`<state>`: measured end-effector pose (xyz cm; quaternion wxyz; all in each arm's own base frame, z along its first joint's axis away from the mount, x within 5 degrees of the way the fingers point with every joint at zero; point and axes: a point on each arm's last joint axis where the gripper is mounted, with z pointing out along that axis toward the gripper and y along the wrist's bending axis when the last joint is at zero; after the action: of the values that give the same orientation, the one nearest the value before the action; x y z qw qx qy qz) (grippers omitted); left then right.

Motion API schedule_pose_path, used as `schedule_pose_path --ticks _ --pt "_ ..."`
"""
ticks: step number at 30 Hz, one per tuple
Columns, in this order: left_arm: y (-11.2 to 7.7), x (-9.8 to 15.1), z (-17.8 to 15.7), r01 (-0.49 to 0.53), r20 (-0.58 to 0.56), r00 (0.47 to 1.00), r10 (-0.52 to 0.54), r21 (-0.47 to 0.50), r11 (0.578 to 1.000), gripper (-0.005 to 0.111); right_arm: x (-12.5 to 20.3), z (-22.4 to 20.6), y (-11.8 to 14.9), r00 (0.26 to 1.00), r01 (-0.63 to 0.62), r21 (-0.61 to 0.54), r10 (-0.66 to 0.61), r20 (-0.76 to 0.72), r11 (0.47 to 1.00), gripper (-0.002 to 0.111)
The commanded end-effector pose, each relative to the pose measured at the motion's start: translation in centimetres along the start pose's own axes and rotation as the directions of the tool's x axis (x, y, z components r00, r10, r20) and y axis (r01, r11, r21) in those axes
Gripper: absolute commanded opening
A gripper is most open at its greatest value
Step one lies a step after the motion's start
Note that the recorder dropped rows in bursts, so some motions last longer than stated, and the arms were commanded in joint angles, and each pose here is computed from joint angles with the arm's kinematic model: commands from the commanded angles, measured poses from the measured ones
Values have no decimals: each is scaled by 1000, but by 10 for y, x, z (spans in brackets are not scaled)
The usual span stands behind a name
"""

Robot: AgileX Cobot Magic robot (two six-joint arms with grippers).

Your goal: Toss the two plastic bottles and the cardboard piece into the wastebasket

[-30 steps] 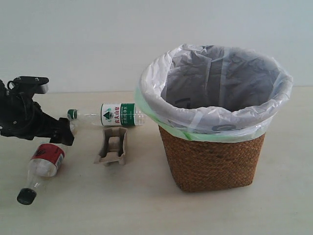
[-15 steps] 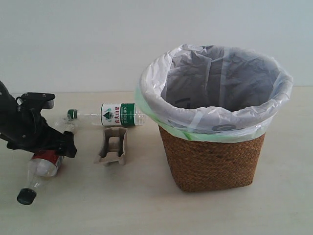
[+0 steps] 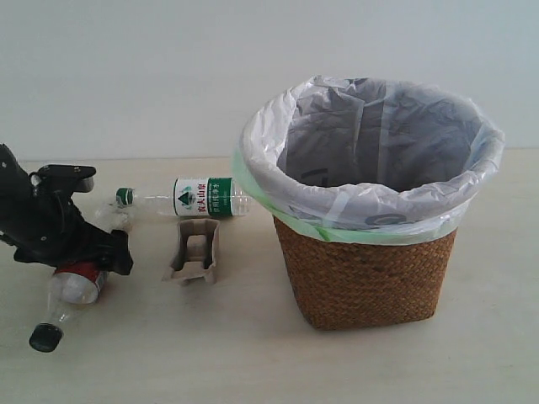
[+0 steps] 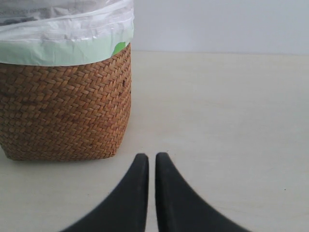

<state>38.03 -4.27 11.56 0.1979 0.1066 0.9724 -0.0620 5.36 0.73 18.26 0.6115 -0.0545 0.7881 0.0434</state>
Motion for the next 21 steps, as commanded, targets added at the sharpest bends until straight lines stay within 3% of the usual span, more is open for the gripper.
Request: schedule_pose_path --ticks 1,4,9,13,17,21 --pt "-1 -1 0 44 -5 999 -44 7 999 52 -1 -1 0 1000 11 1 -11 14 1000 2" --pt "-2 2 0 44 -29 999 -43 16 999 5 -1 -1 0 1000 11 1 -11 14 1000 2" --pt "-3 1 -5 39 -32 999 -38 23 999 4 -1 -1 0 1000 11 1 -11 14 1000 2" --pt "-4 -8 -26 32 30 999 -33 17 999 4 -1 -1 0 1000 11 1 -11 14 1000 2" --pt "-7 -21 -64 24 138 990 -24 1 1000 4 -1 -1 0 1000 11 1 -11 14 1000 2" --pt "-9 -30 -110 -38 236 970 53 -64 997 4 -1 -1 0 1000 11 1 -11 14 1000 2"
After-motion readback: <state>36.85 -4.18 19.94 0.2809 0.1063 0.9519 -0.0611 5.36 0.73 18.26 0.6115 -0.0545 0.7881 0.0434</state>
